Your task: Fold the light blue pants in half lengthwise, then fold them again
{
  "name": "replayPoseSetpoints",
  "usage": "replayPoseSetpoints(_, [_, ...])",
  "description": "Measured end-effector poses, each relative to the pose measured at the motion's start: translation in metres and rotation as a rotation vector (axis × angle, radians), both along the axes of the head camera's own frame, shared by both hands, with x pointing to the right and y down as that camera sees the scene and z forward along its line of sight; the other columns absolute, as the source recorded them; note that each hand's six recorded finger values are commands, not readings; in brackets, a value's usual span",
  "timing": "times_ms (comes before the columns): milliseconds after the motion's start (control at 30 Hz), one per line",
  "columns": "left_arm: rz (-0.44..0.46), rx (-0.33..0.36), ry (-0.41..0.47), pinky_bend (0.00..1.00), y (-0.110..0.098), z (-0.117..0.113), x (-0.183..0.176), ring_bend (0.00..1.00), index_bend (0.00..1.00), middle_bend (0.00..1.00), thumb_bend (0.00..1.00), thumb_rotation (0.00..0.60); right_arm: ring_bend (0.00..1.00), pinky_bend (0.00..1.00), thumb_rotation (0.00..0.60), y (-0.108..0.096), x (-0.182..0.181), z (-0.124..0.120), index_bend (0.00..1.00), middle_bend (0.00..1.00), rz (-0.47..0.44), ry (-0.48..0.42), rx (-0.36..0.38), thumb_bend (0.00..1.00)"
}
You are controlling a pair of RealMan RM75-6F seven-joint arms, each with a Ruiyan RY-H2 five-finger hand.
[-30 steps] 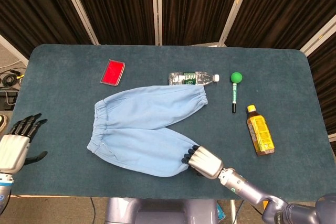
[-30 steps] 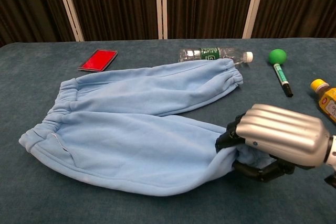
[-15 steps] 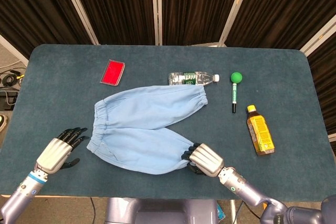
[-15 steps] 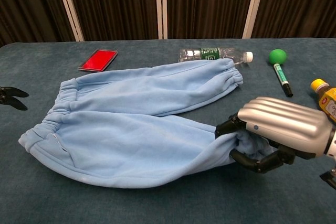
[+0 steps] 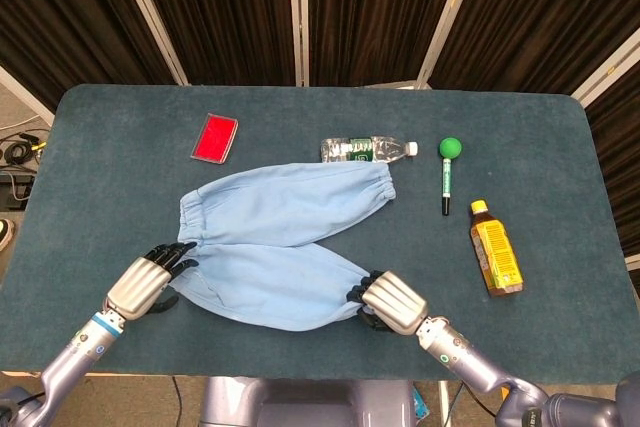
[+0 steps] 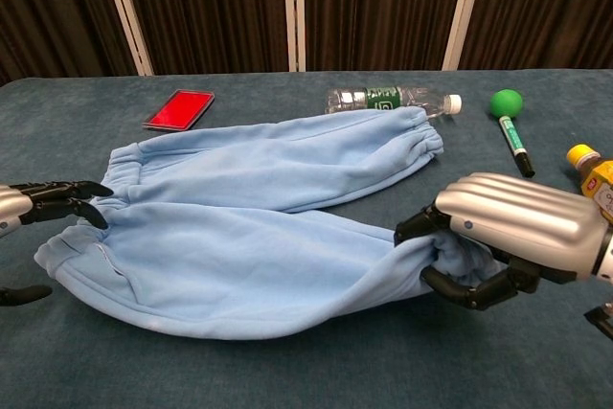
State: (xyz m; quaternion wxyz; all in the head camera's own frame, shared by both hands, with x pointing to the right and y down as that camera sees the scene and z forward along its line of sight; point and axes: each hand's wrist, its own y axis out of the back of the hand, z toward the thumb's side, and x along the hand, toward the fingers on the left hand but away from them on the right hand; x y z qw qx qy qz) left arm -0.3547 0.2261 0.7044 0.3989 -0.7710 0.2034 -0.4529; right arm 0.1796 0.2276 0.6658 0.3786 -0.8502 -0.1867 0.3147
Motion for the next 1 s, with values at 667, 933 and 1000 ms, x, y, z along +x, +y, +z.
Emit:
replayPoseSetpoints(667, [0.019,0.013,0.01,0.38,0.001,-0.004,0.008,0.35,0.61,0.34,0.57,0.6,0.55,0.53,0.6,0.003,0.012,-0.014,0.61,0.6,0.013,-0.024,-0.052,0.53])
replayPoseSetpoints(933, [0.049,-0.023,0.022,0.38,0.015,-0.024,0.0,0.35,0.61,0.34,0.57,0.6,0.55,0.53,0.6,0.016,0.014,-0.03,0.62,0.61,-0.016,-0.07,-0.129,0.53])
replayPoseSetpoints(1000, [0.057,-0.043,0.029,0.38,0.021,-0.031,-0.001,0.35,0.61,0.34,0.57,0.6,0.55,0.53,0.6,0.02,0.014,-0.036,0.62,0.61,-0.032,-0.084,-0.153,0.53])
